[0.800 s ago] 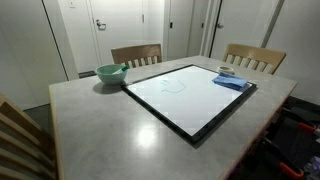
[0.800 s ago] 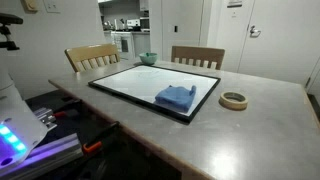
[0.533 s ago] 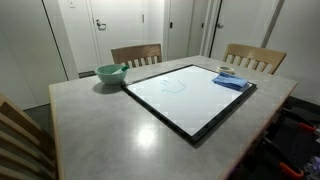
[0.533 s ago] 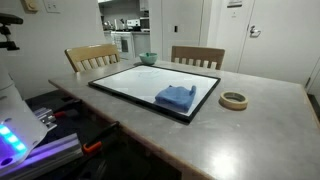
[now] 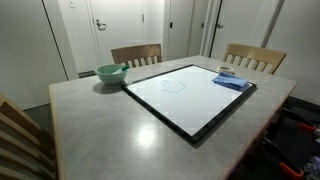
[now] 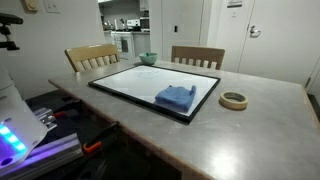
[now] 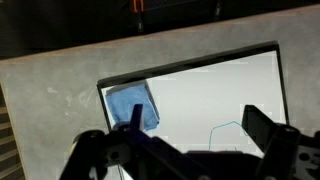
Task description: Move the bowl to the left of the white board then use the blue towel to erase the white board
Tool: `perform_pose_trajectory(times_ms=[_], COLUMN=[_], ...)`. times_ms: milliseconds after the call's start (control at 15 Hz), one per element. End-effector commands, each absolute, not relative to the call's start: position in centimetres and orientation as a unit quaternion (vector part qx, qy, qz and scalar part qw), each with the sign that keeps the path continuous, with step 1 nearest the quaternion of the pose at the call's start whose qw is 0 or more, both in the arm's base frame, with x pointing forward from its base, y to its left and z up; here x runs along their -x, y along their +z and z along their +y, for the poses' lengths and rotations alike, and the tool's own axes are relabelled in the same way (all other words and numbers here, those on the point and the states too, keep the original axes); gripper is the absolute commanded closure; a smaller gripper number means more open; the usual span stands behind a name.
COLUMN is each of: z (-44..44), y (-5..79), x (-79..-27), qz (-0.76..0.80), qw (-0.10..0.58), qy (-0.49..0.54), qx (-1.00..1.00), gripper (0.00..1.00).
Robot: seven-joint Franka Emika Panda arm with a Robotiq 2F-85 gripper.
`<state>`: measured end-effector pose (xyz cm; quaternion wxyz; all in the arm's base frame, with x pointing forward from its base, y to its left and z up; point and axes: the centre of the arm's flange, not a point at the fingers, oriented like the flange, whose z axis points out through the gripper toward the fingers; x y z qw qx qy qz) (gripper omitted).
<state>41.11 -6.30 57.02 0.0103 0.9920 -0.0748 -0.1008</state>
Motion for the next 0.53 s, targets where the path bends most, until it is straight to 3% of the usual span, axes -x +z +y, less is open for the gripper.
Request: perform_pose_trajectory(times_ms=[0,467], z=[-6.0,-2.8], y=[56.5,54.8], x=[-42.1,-45.3], qz=[-0.034,0.069], qw=[0.001,-0.003], qy=[-0.093,-0.096], qx=[-0.995,-0.993], gripper=[0.00,0.00])
